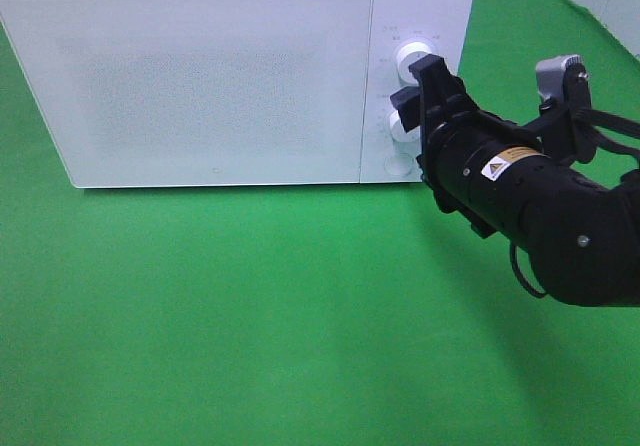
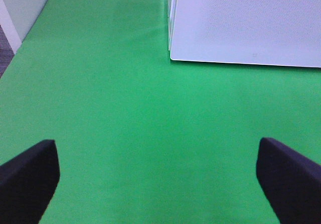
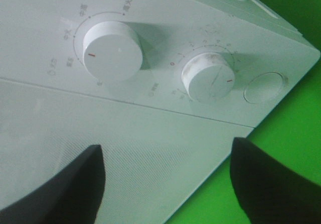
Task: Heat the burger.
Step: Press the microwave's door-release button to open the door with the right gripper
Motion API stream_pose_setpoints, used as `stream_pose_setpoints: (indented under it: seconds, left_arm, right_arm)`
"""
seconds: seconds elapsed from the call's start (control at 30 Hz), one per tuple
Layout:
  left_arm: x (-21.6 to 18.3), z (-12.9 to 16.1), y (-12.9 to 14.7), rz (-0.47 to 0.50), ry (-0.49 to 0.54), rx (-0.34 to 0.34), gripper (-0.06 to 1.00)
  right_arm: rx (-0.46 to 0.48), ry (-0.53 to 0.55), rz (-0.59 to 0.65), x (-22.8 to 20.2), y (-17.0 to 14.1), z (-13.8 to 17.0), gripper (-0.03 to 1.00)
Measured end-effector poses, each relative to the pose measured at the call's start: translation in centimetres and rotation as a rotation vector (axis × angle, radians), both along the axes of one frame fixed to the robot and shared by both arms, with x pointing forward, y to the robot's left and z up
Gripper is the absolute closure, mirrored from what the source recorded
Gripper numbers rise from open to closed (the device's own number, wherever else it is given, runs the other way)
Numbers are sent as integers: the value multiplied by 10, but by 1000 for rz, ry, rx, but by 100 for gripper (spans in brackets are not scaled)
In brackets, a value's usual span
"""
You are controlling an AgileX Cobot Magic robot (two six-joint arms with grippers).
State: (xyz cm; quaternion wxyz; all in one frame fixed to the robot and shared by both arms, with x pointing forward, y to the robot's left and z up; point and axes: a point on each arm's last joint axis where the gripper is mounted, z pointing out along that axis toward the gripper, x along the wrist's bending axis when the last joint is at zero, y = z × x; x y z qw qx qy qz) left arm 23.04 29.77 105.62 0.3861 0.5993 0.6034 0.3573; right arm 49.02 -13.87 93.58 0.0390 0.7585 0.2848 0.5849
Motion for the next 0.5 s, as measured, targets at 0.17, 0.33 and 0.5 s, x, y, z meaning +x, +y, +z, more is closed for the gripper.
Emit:
stream_pose_setpoints:
  seconds: [0.17, 0.33, 0.5]
  left_arm:
    - [0, 0, 0, 0, 0, 0, -5]
    - [0, 0, 0, 0, 0, 0, -5]
    - [0, 0, 0, 0, 0, 0, -5]
  right_arm:
    - [-126, 13, 80, -14, -6, 8, 29]
    - [-346, -11, 248, -29, -9, 24, 29]
    - [-612, -29, 502, -45, -8, 29, 29]
